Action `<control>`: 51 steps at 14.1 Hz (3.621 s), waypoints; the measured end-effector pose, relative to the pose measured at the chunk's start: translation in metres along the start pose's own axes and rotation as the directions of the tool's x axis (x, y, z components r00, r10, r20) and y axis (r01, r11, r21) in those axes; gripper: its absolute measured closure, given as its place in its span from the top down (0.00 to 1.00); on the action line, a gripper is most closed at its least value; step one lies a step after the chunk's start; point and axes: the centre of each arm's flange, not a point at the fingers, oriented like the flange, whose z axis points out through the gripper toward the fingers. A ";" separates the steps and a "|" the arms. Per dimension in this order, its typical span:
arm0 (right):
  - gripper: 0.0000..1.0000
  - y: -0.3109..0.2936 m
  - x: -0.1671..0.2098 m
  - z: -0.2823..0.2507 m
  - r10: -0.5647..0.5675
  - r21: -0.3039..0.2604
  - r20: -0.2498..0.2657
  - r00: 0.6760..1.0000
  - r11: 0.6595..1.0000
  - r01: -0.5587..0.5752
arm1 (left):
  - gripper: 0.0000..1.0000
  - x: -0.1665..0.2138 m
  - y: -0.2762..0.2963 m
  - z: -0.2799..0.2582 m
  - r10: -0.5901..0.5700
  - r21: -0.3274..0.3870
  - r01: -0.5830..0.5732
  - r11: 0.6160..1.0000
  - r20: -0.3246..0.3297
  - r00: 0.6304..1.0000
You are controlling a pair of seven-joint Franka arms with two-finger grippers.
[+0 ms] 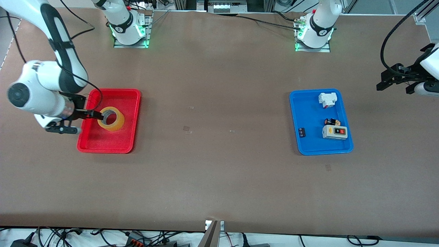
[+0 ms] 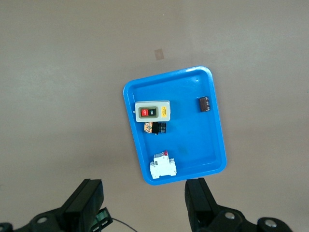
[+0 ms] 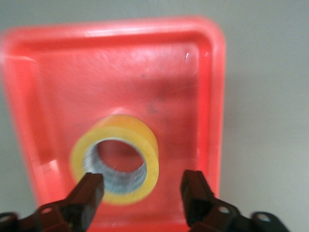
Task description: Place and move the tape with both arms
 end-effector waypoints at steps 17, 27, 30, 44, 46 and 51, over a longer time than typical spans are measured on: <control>1.00 -0.030 0.018 -0.247 -0.071 -0.040 -0.163 0.984 0.997 0.065 | 1.00 0.000 0.000 0.001 -0.001 0.000 0.001 1.000 0.001 1.000; 1.00 -0.022 0.010 -0.238 -0.064 -0.032 -0.192 0.979 0.998 0.059 | 1.00 -0.004 0.009 0.002 0.009 -0.007 -0.009 1.000 0.043 0.999; 1.00 -0.020 -0.020 -0.215 -0.065 -0.027 -0.190 0.980 0.998 0.061 | 1.00 -0.005 0.021 0.000 -0.022 -0.005 0.022 1.000 0.054 0.998; 1.00 -0.021 -0.058 -0.223 -0.070 -0.023 -0.181 0.981 0.997 0.067 | 1.00 -0.004 0.028 0.000 -0.071 -0.001 0.071 0.997 0.056 0.996; 1.00 -0.022 -0.058 -0.222 -0.072 -0.023 -0.177 0.982 0.997 0.069 | 1.00 -0.004 0.028 0.000 -0.071 -0.002 0.071 0.997 0.057 0.996; 1.00 -0.021 -0.059 -0.221 -0.070 -0.023 -0.164 0.984 0.997 0.067 | 1.00 -0.004 0.028 0.000 -0.071 -0.002 0.072 0.997 0.058 0.996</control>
